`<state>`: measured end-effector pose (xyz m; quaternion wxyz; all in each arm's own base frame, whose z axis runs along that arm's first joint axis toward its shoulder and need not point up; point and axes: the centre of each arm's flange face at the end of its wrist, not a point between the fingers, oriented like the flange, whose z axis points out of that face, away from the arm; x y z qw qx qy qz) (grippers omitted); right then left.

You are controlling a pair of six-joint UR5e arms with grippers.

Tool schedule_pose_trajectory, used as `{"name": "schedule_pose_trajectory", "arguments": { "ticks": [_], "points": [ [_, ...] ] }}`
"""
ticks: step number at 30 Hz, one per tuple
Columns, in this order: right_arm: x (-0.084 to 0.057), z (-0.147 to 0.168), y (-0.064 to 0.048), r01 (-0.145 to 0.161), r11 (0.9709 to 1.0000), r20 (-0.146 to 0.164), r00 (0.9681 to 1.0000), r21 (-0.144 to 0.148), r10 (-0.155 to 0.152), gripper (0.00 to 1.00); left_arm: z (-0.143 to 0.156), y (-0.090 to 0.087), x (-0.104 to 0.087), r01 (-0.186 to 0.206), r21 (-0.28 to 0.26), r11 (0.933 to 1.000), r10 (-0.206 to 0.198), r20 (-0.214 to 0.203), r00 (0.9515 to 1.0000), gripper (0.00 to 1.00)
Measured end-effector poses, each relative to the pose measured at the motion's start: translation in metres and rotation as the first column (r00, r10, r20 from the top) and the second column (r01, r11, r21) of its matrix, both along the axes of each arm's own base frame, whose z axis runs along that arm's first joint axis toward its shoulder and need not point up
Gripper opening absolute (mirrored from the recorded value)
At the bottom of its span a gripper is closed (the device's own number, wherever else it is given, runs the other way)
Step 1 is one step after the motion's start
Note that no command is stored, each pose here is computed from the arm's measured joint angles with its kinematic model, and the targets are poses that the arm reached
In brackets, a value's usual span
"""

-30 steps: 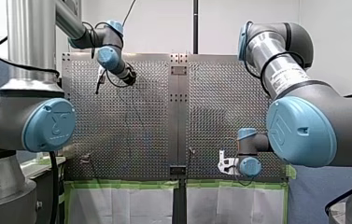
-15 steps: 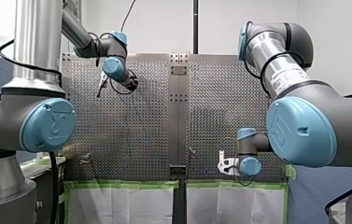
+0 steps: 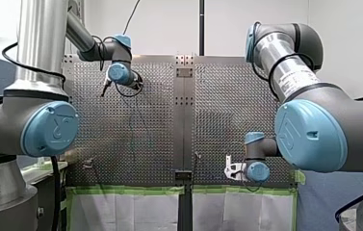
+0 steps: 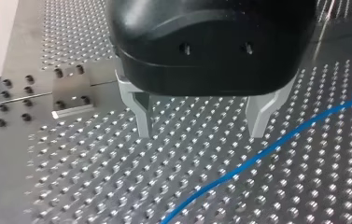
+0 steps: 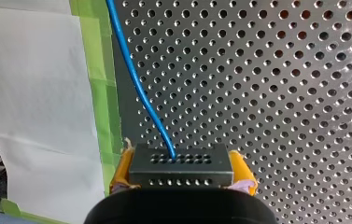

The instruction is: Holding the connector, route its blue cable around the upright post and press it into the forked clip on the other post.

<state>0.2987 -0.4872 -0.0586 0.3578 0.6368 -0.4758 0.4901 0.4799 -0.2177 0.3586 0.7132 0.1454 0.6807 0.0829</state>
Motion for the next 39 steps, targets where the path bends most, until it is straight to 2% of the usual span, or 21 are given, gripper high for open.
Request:
{"name": "schedule_pose_trajectory", "arguments": {
  "ticks": [5,10,21,27,33,39],
  "points": [
    [0.000,0.000,0.000,0.000,1.0000,-0.001,1.0000,0.001,0.000,0.00,0.005,0.002,0.006,-0.010,-0.001,1.0000,0.010,0.049,0.9987,0.99],
    [0.000,0.000,0.000,-0.004,1.0000,0.000,1.0000,0.002,0.004,0.00,0.010,0.006,0.011,-0.037,0.014,0.9992,0.036,0.096,0.9947,0.99],
    [0.001,0.000,0.001,-0.007,1.0000,0.001,1.0000,0.002,0.007,0.00,0.019,0.009,0.019,-0.095,0.043,0.9945,0.085,0.195,0.9772,0.99],
    [0.001,0.000,0.000,-0.008,1.0000,0.002,1.0000,0.002,0.008,0.00,0.017,0.007,0.018,-0.096,0.038,0.9946,0.085,0.226,0.9705,0.99],
    [0.001,0.000,0.000,-0.009,1.0000,0.003,1.0000,0.002,0.009,0.00,0.010,0.005,0.019,-0.093,0.031,0.9952,0.083,0.246,0.9658,0.99],
    [-0.001,0.000,0.000,-0.009,1.0000,0.003,1.0000,0.003,0.009,0.00,0.003,0.004,0.025,-0.112,0.031,0.9933,0.099,0.266,0.9588,0.99]
  ]
}}
